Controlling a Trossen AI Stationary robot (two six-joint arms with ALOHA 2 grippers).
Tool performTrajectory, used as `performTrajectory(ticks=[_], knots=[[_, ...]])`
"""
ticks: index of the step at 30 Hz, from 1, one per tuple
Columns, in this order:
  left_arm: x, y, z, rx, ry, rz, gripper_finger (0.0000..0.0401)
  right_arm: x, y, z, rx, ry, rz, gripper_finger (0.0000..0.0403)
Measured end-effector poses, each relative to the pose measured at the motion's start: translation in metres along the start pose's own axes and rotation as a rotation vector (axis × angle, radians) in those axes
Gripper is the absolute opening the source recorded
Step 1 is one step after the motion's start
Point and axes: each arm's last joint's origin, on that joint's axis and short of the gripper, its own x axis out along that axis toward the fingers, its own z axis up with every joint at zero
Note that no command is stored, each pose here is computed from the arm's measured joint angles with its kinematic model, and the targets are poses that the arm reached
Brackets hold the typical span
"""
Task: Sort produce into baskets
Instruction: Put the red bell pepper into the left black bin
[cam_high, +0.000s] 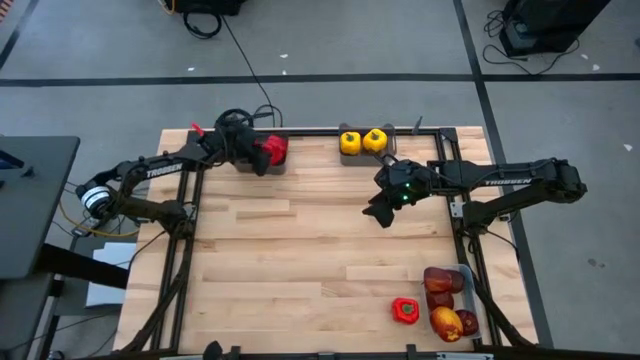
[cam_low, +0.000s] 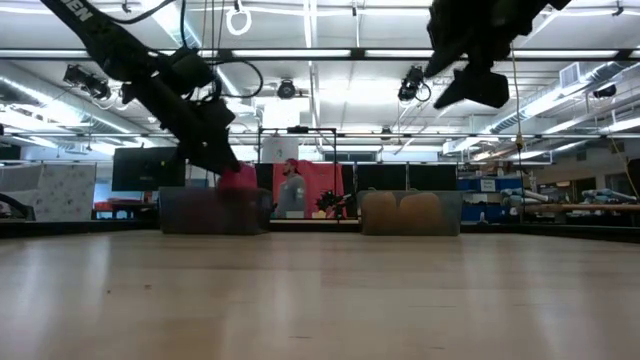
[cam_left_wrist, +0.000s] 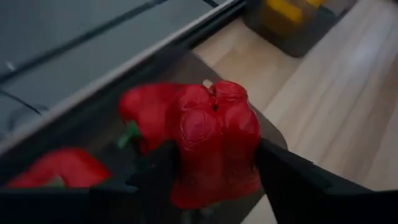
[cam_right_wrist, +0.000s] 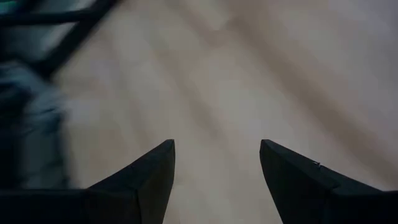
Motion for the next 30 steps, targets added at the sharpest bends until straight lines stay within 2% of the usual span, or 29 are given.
performTrajectory(ticks=[4,8,11,14,17,20,25,28,30], knots=[[-0.005,0.000,0.015,0.155,0.002,0.054,0.0280,-0.001,-0.012,-0.003,-0.006,-0.035,-0.202,0.0245],[-0.013,-0.001,0.035,0.282,-0.015,0.092,0.0337,-0.002,-0.018,-0.005,0.007,-0.013,-0.271,0.0245],[-0.018,-0.002,0.045,0.298,-0.007,0.094,0.0373,0.000,-0.021,-0.009,-0.029,-0.009,-0.363,0.0245],[-0.026,-0.006,0.060,0.276,-0.034,0.039,0.0394,0.008,-0.021,-0.015,-0.176,0.094,-0.384,0.0245],[-0.031,-0.018,0.071,0.296,-0.067,-0.103,0.0397,0.015,-0.016,-0.022,-0.282,0.236,-0.347,0.0245],[-0.030,-0.039,0.068,0.420,-0.073,-0.266,0.0390,0.017,-0.007,-0.026,-0.331,0.352,-0.284,0.0245],[-0.030,-0.080,0.062,0.459,-0.079,-0.375,0.0378,0.011,0.013,-0.031,-0.345,0.502,-0.186,0.0245],[-0.028,-0.112,0.056,0.474,-0.085,-0.421,0.0372,0.005,0.023,-0.037,-0.324,0.509,-0.221,0.0245],[-0.026,-0.133,0.050,0.515,-0.104,-0.458,0.0367,0.001,0.028,-0.043,-0.357,0.519,-0.224,0.0245]])
